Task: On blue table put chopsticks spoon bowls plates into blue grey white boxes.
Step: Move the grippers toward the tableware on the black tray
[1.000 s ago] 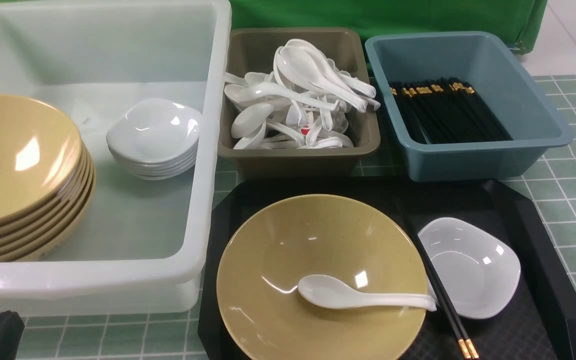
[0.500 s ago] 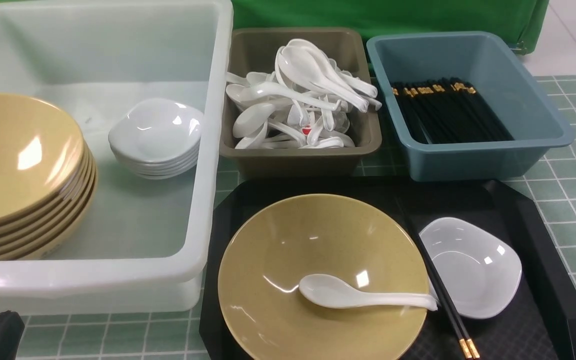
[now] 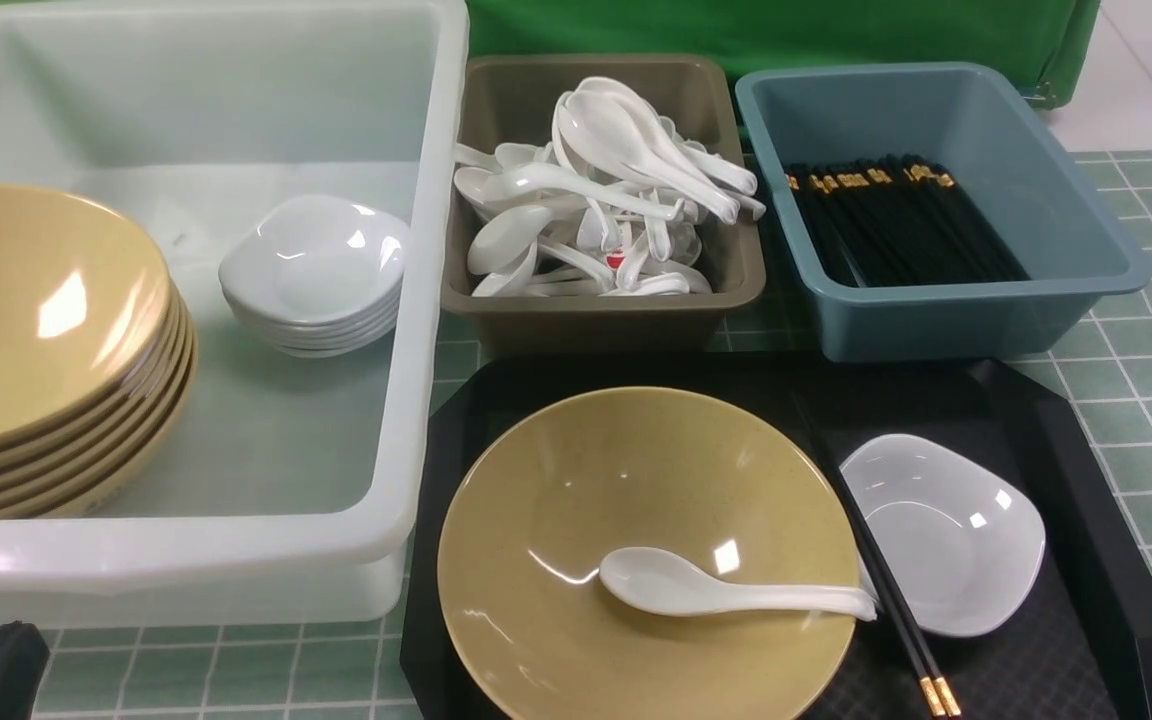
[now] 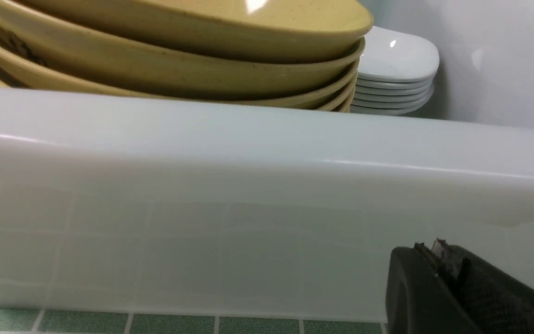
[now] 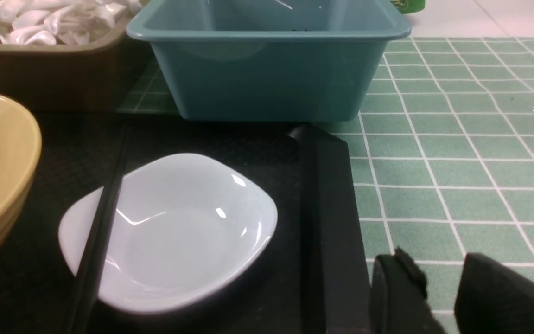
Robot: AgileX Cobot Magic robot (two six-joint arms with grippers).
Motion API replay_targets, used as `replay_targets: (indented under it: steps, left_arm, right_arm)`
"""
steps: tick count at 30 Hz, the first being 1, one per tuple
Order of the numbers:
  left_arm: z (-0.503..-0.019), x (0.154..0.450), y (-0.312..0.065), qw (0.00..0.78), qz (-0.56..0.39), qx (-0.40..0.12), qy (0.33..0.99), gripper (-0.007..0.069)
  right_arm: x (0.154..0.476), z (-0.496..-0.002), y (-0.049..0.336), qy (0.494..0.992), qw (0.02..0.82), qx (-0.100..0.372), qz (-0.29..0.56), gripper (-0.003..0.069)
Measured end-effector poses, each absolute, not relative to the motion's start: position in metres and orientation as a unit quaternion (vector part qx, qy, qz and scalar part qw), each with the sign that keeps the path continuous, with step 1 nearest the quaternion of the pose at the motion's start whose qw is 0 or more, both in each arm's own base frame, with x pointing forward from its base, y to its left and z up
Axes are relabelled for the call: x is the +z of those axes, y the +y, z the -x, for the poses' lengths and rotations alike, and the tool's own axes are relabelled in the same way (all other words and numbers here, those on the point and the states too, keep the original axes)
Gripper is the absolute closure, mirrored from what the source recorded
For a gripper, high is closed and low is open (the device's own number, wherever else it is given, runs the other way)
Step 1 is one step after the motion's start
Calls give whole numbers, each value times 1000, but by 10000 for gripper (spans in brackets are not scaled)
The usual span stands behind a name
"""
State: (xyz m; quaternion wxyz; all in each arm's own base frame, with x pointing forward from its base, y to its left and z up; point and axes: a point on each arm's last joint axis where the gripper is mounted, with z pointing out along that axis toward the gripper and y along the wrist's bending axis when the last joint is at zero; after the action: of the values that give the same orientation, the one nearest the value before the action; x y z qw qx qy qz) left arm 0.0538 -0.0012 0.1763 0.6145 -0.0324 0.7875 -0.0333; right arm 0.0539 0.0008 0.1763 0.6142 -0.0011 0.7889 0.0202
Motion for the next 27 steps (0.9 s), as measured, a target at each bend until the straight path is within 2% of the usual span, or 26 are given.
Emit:
replay_targets:
  steps: [15, 27]
  left_arm:
    - [-54, 176, 0, 615, 25, -22, 788, 631]
    - [-54, 177, -3, 616, 48, -57, 784, 631]
  right_arm:
    - [176, -54, 1, 789, 615, 20, 1, 421]
    - [176, -54, 1, 788, 615, 20, 1, 421]
